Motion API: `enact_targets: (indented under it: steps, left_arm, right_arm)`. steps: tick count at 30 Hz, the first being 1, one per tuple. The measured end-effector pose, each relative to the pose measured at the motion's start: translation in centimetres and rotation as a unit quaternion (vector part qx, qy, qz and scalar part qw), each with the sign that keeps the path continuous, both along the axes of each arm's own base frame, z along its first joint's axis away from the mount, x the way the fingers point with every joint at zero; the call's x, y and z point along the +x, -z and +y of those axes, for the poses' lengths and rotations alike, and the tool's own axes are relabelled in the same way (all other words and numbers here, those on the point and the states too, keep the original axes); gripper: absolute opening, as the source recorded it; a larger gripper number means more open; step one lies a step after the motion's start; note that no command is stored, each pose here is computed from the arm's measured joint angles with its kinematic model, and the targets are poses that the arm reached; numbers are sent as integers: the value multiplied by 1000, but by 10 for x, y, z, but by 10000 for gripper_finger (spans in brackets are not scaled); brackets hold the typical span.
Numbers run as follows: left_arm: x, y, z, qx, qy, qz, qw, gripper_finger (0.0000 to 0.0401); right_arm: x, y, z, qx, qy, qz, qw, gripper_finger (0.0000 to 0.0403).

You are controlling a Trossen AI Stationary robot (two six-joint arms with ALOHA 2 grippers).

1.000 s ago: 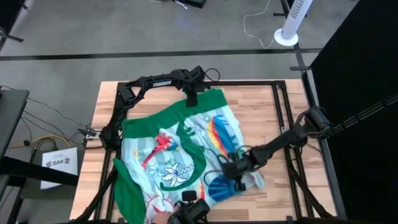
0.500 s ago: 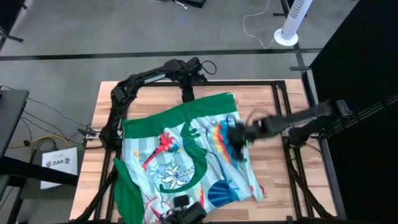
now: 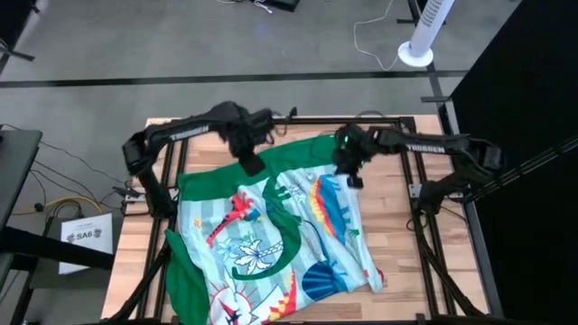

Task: Roll towel
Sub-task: Roll the multicolor dinosaur print towel

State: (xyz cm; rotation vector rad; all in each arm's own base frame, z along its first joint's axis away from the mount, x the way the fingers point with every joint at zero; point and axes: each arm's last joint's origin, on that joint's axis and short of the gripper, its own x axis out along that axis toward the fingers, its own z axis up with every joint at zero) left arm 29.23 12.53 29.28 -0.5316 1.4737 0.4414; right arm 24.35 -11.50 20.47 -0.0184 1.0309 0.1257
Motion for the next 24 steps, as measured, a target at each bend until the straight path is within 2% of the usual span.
enact_targets:
  steps: [4,7,9,12,16,19,22,24]
  left_arm:
    - [-11,22,-42,-56,-37,34,997,77]
    - [-19,47,-70,-96,-48,72,992,77]
    - [-23,57,-84,-117,-56,85,988,77]
    - [-23,66,-100,-130,-62,83,986,77]
    - [-22,83,-115,-139,-60,66,986,77]
    - [-33,104,-117,-152,-63,87,983,77]
    - [-45,122,-102,-142,-77,103,981,77]
    - [-49,129,-88,-111,-82,96,986,77]
  right_arm:
    - [-10,21,-34,63,-18,-15,998,0]
    - [-11,43,-54,92,29,-6,995,0]
    - [-9,50,-66,113,61,-24,991,0]
    - [-2,67,-66,133,80,-8,988,0]
    - [13,86,-57,92,73,30,993,0]
    - [14,90,-57,40,110,80,990,0]
    - [1,83,-58,32,168,133,976,0]
    - [-10,74,-56,10,209,177,962,0]
